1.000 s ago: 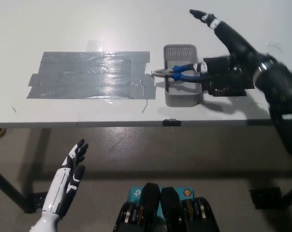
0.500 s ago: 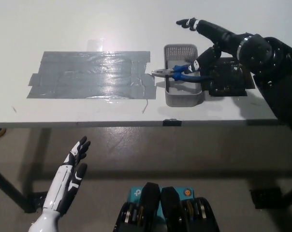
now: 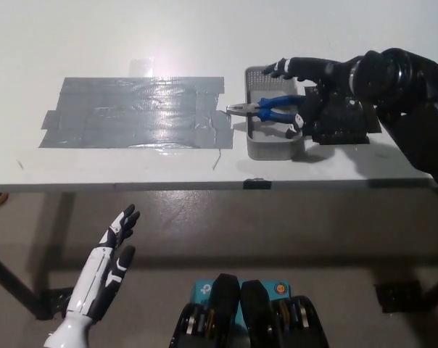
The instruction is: The robot picks the blue plier placed on top of the container and places it on the grey area of the table
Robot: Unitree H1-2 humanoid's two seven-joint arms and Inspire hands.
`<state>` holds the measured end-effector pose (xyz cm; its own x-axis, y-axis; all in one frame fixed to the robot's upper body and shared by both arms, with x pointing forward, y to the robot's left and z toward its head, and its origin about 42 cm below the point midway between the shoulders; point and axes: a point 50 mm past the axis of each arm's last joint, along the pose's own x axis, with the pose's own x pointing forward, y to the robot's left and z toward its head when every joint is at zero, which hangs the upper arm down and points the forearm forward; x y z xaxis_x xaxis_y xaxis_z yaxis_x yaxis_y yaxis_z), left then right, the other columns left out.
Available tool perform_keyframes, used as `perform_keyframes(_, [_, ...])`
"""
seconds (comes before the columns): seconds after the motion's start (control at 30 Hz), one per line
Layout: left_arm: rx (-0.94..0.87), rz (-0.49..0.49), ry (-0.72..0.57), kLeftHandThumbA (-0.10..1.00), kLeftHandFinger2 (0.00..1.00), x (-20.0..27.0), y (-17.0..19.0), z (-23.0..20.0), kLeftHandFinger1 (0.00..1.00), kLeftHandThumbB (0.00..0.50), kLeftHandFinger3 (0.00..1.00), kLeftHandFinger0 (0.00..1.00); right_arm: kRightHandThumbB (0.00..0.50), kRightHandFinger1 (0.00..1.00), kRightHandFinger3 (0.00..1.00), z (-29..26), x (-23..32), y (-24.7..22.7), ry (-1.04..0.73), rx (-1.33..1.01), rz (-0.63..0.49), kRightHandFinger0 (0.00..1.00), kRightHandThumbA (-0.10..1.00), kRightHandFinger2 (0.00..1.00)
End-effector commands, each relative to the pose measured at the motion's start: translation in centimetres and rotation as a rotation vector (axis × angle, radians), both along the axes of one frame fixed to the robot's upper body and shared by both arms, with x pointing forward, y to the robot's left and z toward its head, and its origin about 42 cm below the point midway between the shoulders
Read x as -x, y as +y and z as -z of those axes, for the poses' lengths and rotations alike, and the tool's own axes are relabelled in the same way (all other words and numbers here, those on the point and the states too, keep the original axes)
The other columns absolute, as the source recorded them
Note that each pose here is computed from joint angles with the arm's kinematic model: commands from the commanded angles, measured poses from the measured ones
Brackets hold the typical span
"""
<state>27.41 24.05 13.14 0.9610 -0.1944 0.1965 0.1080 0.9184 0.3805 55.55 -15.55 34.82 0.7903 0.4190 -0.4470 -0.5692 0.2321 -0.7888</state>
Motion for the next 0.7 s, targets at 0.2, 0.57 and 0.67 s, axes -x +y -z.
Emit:
perform_keyframes(0.2, [-0.022,0.033,-0.071,0.99,1.0,-0.4,-0.2,-1.5,1.0,0.085,1.0,1.0,0.316,1.0,1.0,-5.2,-1.2,2.5,-0.074,0.077,-0.006,1.0,1.0,1.0])
perform_keyframes(0.57, [-0.03,0.043,-0.079,0.99,1.0,-0.5,-0.2,-1.7,1.0,0.098,1.0,1.0,0.335,1.0,1.0,-6.4,-1.7,3.2,-0.106,0.047,0.022,1.0,1.0,1.0])
perform_keyframes(0.67, [-0.036,0.045,-0.069,0.99,1.0,-0.4,-0.3,-1.6,1.0,0.102,1.0,1.0,0.351,1.0,1.0,-6.2,-1.7,3.4,-0.112,0.061,0.031,1.0,1.0,1.0])
